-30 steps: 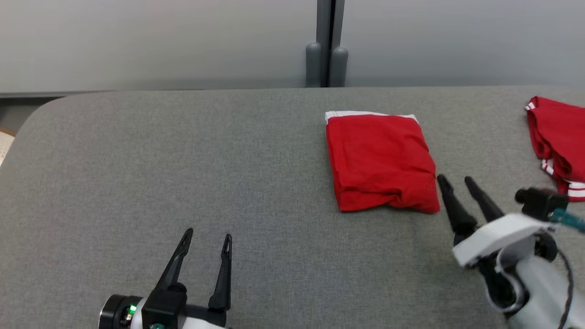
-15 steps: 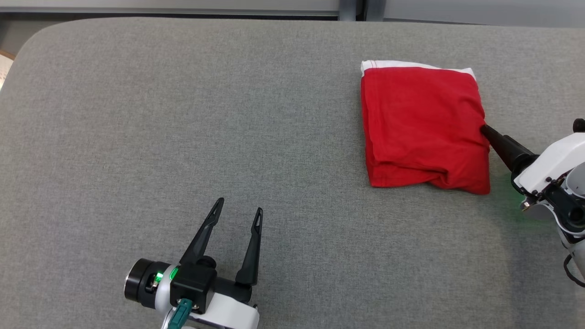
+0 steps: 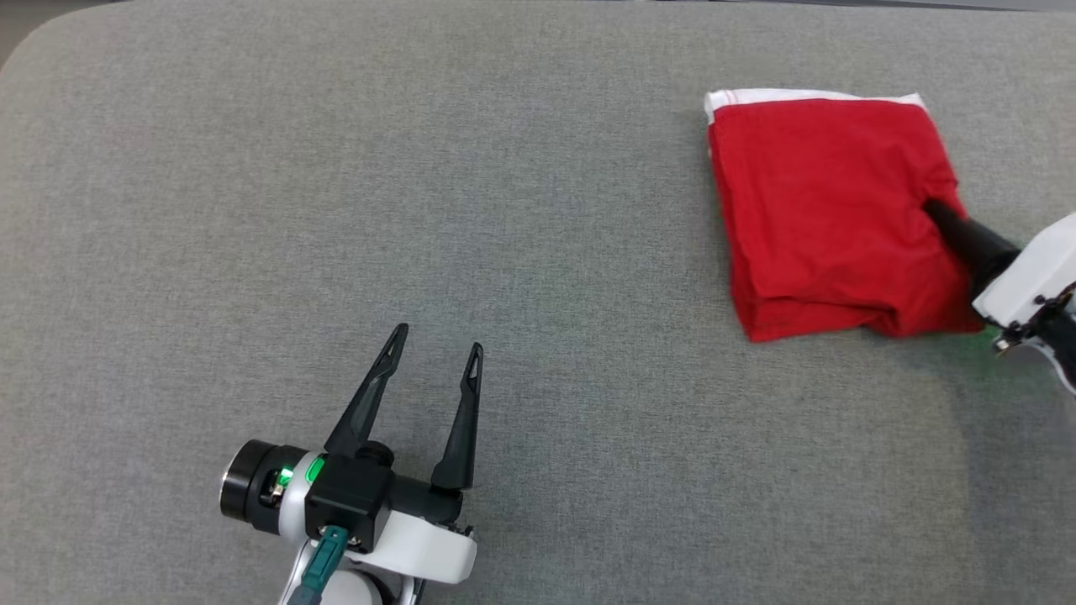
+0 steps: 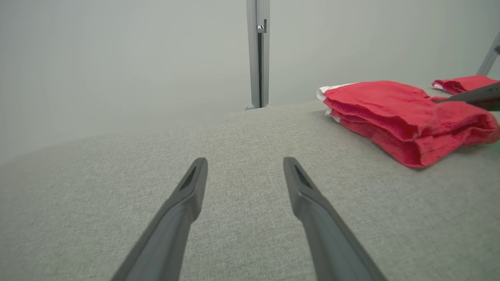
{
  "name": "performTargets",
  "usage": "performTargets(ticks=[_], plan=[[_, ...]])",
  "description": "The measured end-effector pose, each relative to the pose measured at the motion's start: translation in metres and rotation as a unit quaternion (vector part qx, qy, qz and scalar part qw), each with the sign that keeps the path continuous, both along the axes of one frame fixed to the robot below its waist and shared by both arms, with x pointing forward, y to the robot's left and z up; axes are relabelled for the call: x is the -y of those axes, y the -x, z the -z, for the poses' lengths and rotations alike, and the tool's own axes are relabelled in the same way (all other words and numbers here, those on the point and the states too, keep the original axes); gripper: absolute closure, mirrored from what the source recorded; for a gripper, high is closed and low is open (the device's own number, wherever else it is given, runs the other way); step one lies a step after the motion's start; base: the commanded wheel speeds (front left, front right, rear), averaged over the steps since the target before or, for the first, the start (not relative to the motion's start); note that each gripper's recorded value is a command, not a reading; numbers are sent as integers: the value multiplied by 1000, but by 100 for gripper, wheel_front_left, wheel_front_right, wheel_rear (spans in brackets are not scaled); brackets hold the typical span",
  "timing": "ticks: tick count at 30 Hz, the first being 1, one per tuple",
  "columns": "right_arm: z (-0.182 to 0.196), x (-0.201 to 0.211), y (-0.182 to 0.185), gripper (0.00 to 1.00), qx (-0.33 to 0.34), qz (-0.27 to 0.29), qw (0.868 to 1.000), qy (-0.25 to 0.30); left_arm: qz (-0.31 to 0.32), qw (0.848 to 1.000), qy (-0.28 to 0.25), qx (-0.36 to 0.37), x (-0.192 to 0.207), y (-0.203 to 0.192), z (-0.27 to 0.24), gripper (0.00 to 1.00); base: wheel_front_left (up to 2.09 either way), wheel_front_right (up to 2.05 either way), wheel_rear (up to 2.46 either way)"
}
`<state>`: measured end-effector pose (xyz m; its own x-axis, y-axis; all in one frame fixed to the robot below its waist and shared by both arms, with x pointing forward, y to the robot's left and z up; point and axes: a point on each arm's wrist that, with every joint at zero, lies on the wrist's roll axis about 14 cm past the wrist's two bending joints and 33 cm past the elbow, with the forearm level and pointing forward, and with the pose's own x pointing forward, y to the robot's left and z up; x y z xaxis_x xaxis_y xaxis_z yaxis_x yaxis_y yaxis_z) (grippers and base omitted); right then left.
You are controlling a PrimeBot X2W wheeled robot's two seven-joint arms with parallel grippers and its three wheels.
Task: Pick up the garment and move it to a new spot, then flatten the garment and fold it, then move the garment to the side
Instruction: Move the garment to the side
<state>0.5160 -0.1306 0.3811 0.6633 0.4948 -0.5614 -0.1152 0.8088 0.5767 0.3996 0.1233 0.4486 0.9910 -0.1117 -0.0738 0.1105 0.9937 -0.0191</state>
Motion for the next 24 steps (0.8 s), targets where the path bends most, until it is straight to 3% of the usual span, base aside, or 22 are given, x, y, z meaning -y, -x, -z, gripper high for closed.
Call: performTargets(ticks=[6,11,20,24], plan=[[-23,63,-19,100,67,15,993,98,19,1000,7,15,13,-10,-6,0,0,0,0],[-31,112,-24,100,78,23,982,168,37,999,8,25,23,-22,-8,0,0,0,0],[-50,195,-28,100,83,43,954,284,67,998,8,18,39,-37,7,0,0,0,0],[-58,230,-28,100,82,49,935,340,77,997,9,13,43,-42,14,0,0,0,0]])
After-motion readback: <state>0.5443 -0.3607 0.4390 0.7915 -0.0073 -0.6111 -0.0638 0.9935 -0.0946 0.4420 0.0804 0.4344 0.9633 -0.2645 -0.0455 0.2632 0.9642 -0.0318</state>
